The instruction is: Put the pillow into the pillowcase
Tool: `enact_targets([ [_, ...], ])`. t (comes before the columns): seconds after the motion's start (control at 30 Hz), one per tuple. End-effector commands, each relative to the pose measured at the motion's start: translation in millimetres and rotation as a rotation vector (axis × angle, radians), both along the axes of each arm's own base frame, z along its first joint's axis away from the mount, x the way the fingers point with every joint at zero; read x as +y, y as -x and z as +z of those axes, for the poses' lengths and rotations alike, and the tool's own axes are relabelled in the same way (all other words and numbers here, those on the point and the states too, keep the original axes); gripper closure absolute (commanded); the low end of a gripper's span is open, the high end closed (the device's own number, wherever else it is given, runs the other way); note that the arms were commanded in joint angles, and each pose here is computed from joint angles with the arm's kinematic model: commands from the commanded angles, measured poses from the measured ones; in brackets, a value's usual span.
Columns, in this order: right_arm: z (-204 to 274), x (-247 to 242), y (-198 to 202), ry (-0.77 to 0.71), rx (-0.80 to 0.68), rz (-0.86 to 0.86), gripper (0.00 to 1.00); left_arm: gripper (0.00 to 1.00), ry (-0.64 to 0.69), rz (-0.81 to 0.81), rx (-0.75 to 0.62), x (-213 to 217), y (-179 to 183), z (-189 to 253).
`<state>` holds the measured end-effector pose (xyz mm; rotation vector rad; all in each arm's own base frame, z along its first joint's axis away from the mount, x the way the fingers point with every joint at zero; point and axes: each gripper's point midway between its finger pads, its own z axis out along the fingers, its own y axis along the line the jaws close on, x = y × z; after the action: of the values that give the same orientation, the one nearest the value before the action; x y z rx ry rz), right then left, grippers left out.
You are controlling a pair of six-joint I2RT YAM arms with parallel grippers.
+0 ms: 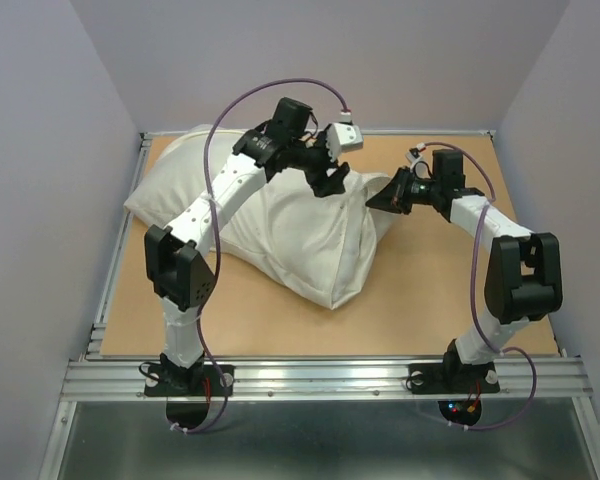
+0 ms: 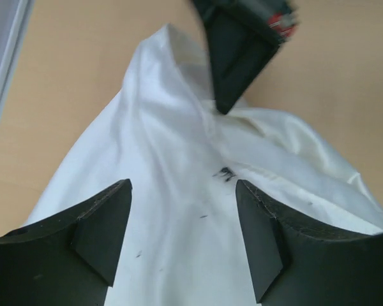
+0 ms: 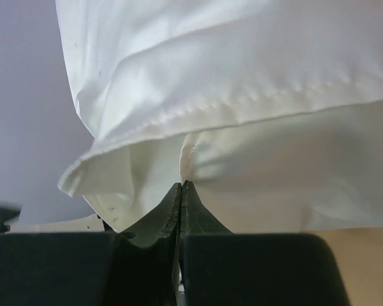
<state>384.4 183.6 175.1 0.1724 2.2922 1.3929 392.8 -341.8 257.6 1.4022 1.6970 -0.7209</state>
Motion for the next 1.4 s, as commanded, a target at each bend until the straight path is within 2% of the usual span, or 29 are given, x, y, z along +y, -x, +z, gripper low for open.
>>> enact_targets([
  [0.0, 32.9, -1.0, -21.1, 0.001, -0.127, 0.005, 0.99, 0.23, -0.114, -0.207, -0.135, -29.6, 75.6, 3.1],
  [0.17, 39.9, -1.6, -23.7, -0.012, -0.133, 0.003, 0.99, 0.22, -0.194, -0.271, -0.134, -56.9, 102.6, -36.2],
  [0.27, 39.4, -4.0, -21.1, -0.015, -0.123, -0.002, 0.99, 0.22, -0.256, -0.256, -0.139, -59.7, 96.3, -64.9],
  [0.4, 37.4, -11.2, -19.4, -0.018, -0.108, -0.018, 0.99, 0.22, -0.434, -0.247, -0.159, -32.9, 86.6, -96.8],
  [0.6, 37.4, -20.7, -24.3, -0.013, -0.112, -0.038, 0.99, 0.22, -0.577, -0.390, -0.202, 15.2, 107.7, -96.2],
  [0.7, 38.2, -20.7, -27.0, -0.012, -0.115, -0.040, 0.99, 0.21, -0.605, -0.476, -0.183, 29.9, 125.7, -94.2],
  [0.9, 40.4, -20.7, -28.8, -0.013, -0.119, -0.040, 1.00, 0.21, -0.556, -0.592, -0.145, 22.5, 143.4, -75.8],
  [1.03, 42.7, -20.3, -28.3, -0.019, -0.118, -0.040, 0.99, 0.19, -0.576, -0.641, -0.148, 25.3, 151.0, -87.2],
  [1.2, 48.7, -18.4, -24.4, -0.038, -0.113, -0.031, 0.99, 0.16, -0.592, -0.544, -0.086, 20.1, 142.7, -122.4],
  [1.37, 51.9, -16.0, -16.4, -0.061, -0.098, -0.014, 0.99, 0.12, -0.603, -0.384, -0.169, 9.1, 112.3, -149.6],
])
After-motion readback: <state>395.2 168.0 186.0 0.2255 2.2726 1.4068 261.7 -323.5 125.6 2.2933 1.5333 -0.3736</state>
